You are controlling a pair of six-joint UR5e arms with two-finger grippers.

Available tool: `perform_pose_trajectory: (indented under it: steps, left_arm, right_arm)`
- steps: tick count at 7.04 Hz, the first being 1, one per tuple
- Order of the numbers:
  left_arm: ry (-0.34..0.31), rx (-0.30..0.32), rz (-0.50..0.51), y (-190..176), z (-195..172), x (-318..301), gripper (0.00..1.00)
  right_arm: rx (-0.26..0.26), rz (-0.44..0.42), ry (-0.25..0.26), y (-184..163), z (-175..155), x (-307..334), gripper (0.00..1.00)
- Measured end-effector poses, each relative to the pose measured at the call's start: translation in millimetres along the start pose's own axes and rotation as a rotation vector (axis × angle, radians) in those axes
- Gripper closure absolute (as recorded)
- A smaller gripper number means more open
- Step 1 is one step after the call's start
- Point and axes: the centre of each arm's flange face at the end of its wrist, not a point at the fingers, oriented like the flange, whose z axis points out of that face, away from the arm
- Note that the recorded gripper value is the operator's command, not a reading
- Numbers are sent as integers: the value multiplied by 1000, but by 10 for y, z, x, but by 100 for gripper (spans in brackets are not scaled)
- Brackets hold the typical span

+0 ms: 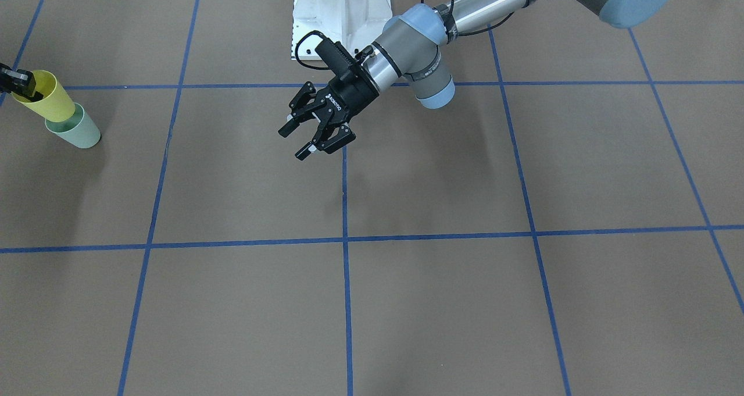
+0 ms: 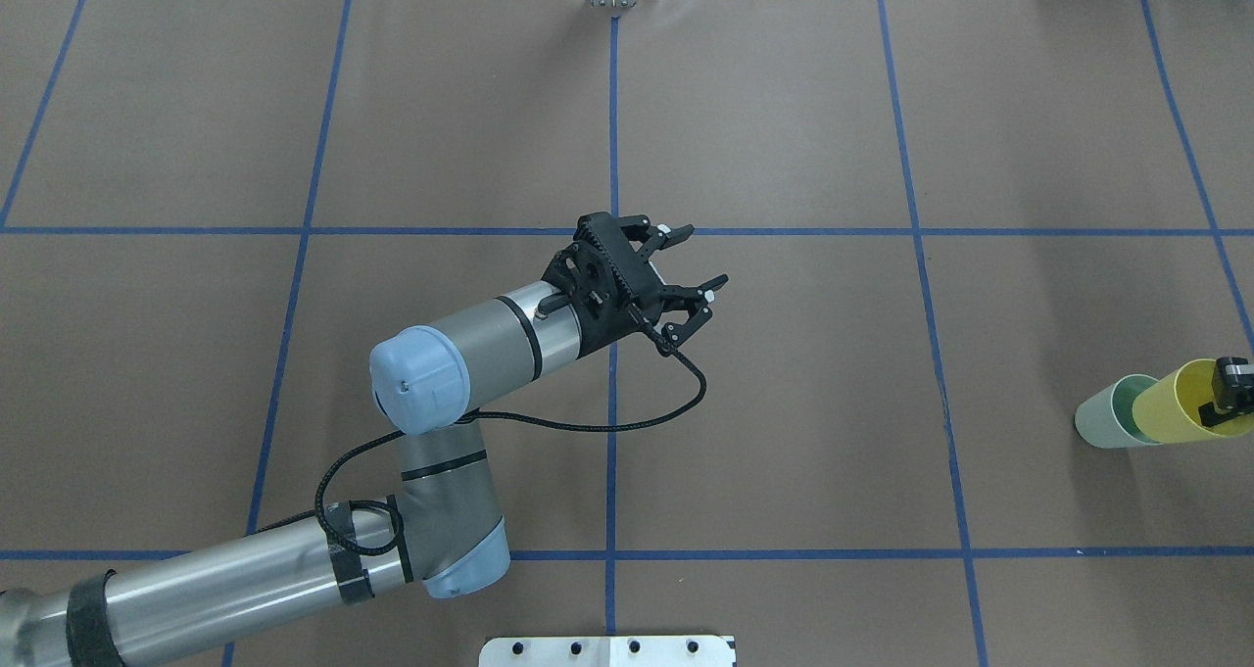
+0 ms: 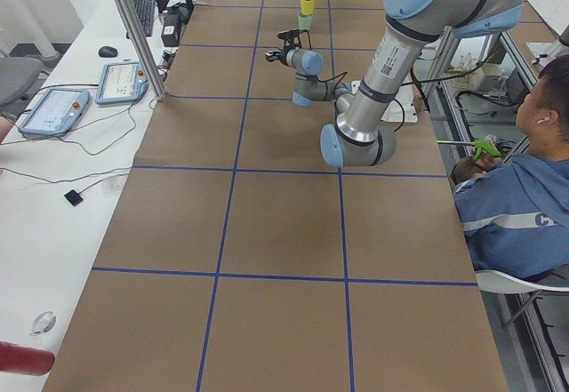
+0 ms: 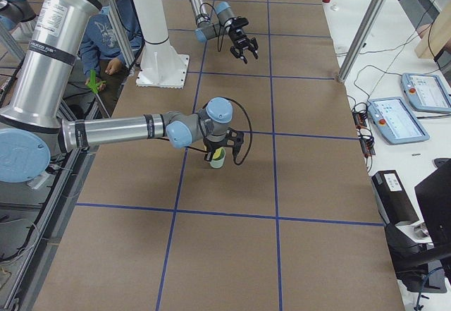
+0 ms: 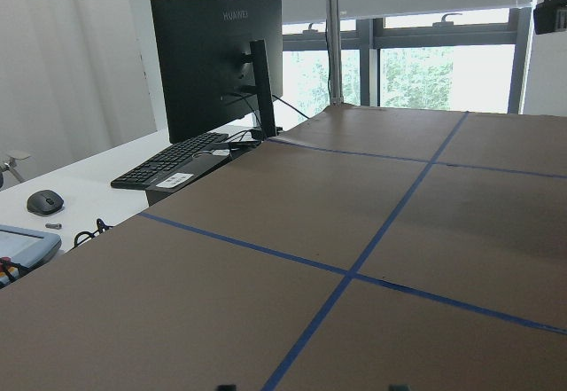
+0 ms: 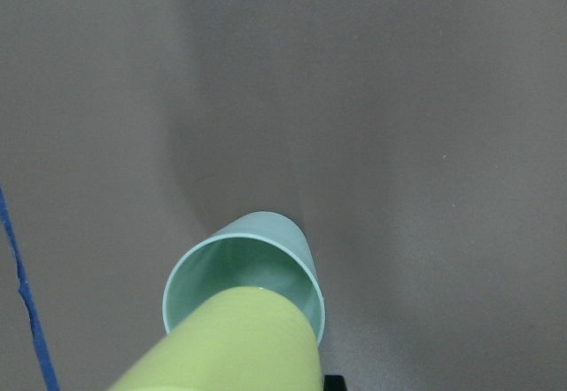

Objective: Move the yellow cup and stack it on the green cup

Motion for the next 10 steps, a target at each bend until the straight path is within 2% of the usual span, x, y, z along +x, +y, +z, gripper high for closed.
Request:
perform_pose_trajectory:
  steps: [4, 5, 7, 10]
  left_arm:
    - [0, 0, 0, -1, 3, 2, 34]
    - [0, 0, 0, -2, 3, 2, 34]
    - [0, 1, 0, -5, 1, 6, 34]
    - [-7, 7, -2, -16, -4, 11, 34]
  right_arm:
    - [-2, -4, -4, -100, 47, -60, 100]
    - [-1, -5, -5, -110, 48, -71, 85]
    - [-4, -6, -4, -112, 58, -75, 0]
    - [2, -5, -5, -115, 41, -73, 0]
